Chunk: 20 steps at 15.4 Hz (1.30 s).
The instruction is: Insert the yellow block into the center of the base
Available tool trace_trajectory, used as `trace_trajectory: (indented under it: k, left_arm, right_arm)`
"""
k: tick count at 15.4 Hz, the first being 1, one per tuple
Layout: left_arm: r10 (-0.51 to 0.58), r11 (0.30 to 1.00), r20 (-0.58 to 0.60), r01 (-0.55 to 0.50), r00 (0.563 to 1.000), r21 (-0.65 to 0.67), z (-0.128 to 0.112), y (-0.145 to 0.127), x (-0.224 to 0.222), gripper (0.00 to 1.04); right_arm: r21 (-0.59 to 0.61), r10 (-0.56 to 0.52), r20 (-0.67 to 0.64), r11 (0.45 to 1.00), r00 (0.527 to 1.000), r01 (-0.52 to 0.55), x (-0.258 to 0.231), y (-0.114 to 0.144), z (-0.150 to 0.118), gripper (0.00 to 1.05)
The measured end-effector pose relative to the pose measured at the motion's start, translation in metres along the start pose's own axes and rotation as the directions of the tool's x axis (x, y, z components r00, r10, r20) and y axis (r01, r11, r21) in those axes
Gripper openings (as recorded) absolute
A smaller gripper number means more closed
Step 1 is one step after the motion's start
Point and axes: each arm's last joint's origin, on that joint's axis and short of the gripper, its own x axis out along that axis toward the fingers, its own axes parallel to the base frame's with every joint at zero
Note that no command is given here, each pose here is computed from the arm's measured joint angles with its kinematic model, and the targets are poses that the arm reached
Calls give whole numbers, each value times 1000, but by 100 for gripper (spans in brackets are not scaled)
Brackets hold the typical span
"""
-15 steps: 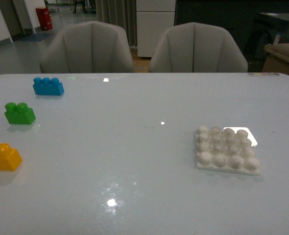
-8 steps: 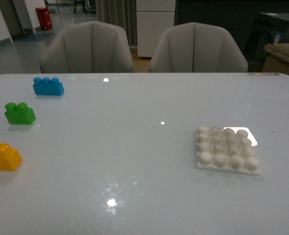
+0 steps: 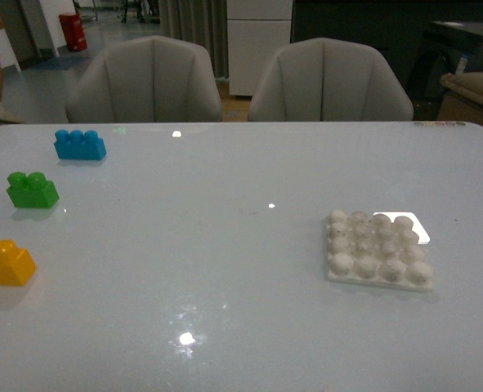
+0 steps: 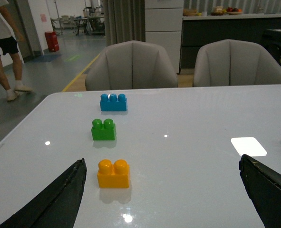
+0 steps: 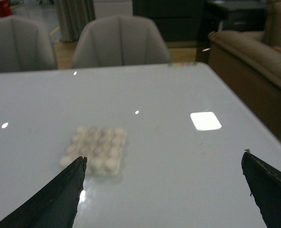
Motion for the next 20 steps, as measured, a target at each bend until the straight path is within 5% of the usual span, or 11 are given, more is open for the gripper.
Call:
trace_trajectory:
  k: [3, 5, 7, 11, 14, 20]
  left_arm:
    - [0, 1000, 0, 0, 1000, 0, 0, 0, 0, 98]
    - [0, 1000, 0, 0, 1000, 0, 0, 0, 0, 98]
    - [0, 1000, 0, 0, 1000, 0, 0, 0, 0, 98]
    - [0, 1000, 0, 0, 1000, 0, 0, 0, 0, 98]
    - [0, 1000, 0, 0, 1000, 0, 0, 0, 0, 98]
    - [1, 1000, 0, -1, 1000, 0, 0, 0, 0, 98]
  right_arm:
    - [9, -37, 139, 999, 990, 36, 45, -13, 70, 98]
    - [42, -5, 15, 999, 1000, 4, 115, -17, 88, 98]
    - [55, -4, -211, 998, 977, 16, 193, -17, 69, 98]
    - [86, 24, -575, 996, 818, 31, 285, -14, -18, 98]
    - [109, 104, -656, 993, 748, -43, 300, 12, -51, 98]
    - [155, 162, -678, 985, 717, -77, 315, 38, -62, 98]
